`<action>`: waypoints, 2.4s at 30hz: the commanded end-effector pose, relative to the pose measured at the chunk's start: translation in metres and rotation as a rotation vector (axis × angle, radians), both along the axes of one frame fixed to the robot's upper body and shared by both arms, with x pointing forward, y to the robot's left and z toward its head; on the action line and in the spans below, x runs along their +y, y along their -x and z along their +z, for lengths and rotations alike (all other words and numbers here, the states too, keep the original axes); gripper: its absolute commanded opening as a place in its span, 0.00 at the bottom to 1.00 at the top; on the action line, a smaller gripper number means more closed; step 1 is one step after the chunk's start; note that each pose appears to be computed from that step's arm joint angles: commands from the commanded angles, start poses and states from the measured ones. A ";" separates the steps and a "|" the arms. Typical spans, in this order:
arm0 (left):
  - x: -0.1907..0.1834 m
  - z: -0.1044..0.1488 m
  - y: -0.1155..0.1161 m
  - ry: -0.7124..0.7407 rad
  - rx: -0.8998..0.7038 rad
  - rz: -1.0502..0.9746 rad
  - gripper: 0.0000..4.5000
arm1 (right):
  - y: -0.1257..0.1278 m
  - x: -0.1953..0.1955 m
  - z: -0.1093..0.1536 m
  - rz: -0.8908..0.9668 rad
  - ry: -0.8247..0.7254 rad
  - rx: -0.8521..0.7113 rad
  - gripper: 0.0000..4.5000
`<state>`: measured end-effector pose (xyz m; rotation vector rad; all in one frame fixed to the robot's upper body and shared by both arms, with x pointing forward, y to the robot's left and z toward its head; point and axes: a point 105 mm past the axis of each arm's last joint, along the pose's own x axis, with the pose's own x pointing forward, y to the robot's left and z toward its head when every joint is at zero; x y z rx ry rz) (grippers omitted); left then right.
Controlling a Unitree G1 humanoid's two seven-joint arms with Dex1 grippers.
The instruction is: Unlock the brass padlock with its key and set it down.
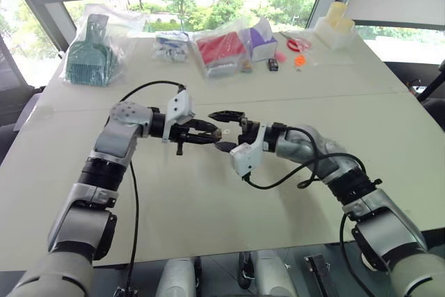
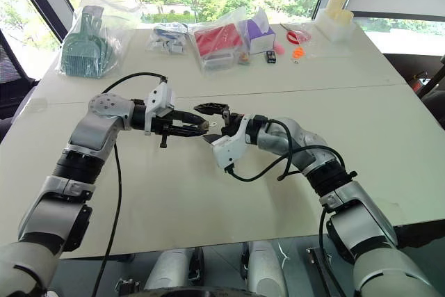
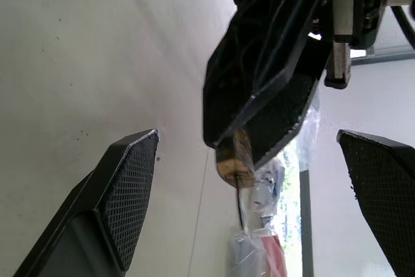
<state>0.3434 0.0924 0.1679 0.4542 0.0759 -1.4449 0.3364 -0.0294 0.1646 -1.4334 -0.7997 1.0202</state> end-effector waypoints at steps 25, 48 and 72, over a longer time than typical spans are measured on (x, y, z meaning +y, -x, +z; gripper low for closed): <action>0.000 0.005 0.009 -0.012 -0.005 -0.050 0.17 | 0.020 0.014 0.011 0.177 0.007 -0.145 0.01; 0.054 0.041 0.018 0.142 0.049 0.166 0.80 | 0.011 0.005 0.005 0.109 -0.013 -0.086 0.00; 0.043 -0.009 0.018 0.052 0.093 0.197 0.00 | 0.014 0.008 0.006 0.122 -0.012 -0.086 0.00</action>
